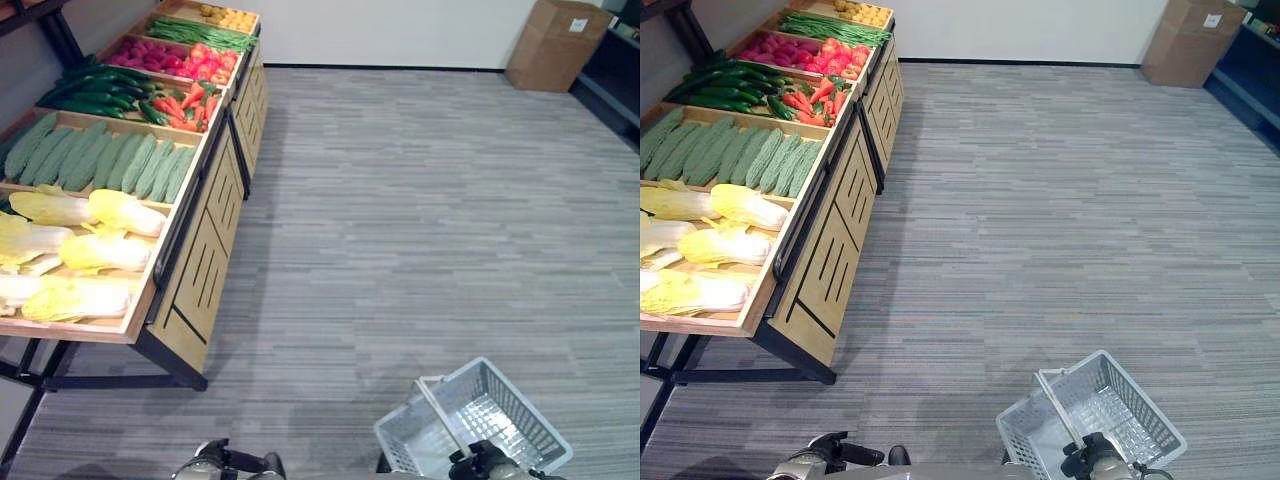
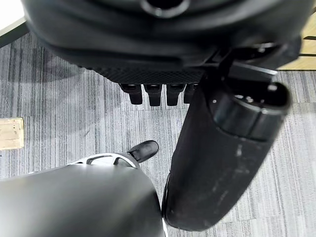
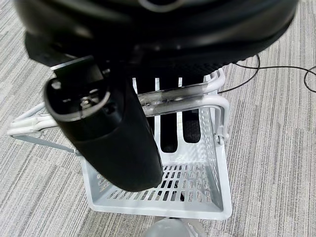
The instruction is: Get the vegetables into the basket
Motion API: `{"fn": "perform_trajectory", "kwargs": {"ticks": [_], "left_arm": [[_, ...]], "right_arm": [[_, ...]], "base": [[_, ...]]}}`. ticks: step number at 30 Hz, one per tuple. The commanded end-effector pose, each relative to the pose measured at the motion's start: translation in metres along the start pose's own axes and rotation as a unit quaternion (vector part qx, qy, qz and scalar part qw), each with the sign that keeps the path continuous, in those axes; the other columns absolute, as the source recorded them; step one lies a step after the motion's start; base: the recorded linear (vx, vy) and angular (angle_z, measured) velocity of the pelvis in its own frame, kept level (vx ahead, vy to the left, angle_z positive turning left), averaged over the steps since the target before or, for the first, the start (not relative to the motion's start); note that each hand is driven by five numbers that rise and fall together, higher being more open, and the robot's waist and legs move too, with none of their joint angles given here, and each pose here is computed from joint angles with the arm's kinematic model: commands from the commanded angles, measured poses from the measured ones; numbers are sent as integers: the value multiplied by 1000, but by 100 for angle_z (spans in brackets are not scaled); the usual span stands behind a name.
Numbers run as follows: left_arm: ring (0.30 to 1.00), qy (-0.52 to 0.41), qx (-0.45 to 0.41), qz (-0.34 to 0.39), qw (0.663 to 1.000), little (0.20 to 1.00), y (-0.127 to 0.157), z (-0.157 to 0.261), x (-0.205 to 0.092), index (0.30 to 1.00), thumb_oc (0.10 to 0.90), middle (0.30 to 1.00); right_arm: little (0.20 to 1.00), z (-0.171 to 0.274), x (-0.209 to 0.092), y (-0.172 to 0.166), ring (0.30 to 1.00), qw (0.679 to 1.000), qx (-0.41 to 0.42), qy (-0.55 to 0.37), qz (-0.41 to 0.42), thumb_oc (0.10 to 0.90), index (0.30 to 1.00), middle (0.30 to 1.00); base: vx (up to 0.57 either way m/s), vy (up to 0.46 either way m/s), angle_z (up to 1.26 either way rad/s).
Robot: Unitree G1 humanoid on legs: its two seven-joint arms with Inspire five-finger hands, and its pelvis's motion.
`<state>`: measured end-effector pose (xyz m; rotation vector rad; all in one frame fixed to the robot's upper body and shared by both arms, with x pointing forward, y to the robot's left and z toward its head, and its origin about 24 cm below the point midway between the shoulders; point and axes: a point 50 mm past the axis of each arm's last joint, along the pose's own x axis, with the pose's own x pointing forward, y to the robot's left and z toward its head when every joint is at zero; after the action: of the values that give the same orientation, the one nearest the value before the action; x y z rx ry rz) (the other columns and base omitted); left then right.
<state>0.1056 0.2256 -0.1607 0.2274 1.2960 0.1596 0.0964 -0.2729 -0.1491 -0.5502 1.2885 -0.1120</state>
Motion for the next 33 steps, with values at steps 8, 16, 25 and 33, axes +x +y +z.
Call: {"fn": "perform_trajectory", "kwargs": {"ticks": [8, 16, 25, 33], "left_arm": [[1000, -1, 22, 32, 999, 1000, 16, 5, 1, 1000, 900, 1000], [1000, -10, 31, 38, 999, 1000, 21, 11, 1, 1000, 900, 1000], [1000, -8, 50, 28, 998, 1000, 17, 10, 1, 1000, 900, 1000], [1000, -12, 76, 5, 997, 1000, 4, 14, 1, 1000, 900, 1000]], "right_arm": [[300, 33, 1, -5, 300, 999, 22, -44, -1, 400, 300, 300], [300, 32, 1, -3, 300, 999, 28, -42, -1, 400, 300, 300], [300, 12, 0, 8, 300, 1000, 14, -18, 17, 400, 300, 300], [300, -17, 0, 3, 300, 999, 18, 23, 19, 400, 300, 300]], "base": [[-5, 118, -12], [100, -21, 1], [309, -16, 24], [311, -98, 66]]}}
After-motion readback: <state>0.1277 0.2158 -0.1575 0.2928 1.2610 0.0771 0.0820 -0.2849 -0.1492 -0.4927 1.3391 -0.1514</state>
